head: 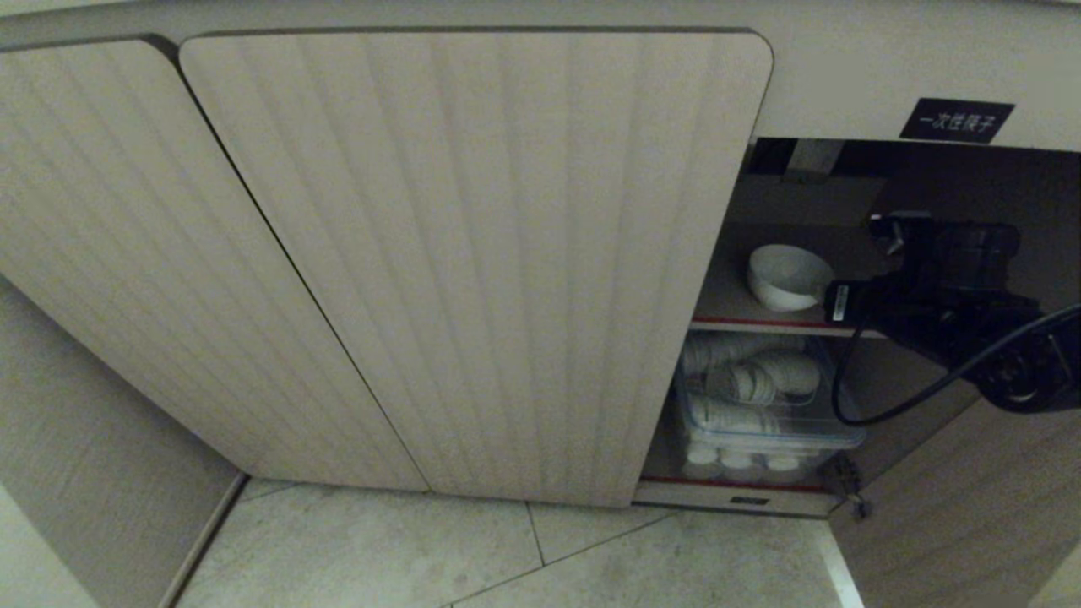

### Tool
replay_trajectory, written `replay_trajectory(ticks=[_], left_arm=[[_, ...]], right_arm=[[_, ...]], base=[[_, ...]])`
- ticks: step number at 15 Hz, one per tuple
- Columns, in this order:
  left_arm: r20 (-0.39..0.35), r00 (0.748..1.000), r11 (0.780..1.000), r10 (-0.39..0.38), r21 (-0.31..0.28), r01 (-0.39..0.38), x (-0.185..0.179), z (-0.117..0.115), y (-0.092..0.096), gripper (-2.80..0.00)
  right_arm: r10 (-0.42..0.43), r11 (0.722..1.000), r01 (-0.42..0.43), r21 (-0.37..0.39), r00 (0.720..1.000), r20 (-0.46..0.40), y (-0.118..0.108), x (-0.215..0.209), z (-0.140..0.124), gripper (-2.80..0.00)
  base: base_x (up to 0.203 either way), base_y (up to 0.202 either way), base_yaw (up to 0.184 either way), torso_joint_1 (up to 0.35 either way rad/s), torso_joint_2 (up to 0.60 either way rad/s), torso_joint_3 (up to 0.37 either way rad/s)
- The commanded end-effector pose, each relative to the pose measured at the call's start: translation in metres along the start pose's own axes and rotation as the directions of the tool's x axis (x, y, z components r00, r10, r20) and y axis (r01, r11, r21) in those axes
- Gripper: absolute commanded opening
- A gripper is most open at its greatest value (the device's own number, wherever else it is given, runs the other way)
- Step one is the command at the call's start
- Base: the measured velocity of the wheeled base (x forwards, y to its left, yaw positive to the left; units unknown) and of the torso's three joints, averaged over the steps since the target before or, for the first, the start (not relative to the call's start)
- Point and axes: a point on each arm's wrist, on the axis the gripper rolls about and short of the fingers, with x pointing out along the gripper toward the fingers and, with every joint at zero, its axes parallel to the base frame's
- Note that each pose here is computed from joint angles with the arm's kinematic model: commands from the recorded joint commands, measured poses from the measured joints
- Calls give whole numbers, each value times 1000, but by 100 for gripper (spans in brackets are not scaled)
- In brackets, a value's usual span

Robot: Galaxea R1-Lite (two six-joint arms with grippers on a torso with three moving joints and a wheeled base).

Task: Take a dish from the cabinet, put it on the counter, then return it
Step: Take the bowl from the cabinet

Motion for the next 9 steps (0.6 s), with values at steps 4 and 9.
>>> replay_trajectory(ticks=[4,9], left_arm=[[0,1000,1000,0,-1,0,0,0,0,-280],[0,1000,1000,0,-1,0,0,0,0,-280]], right_arm=[[-2,1000,2,3,1000,9,-1,-2,2,0],[-1,1000,1,24,1000,10,0,-2,2,0]], base=[[0,0,0,0,0,0],[0,0,0,0,0,0]])
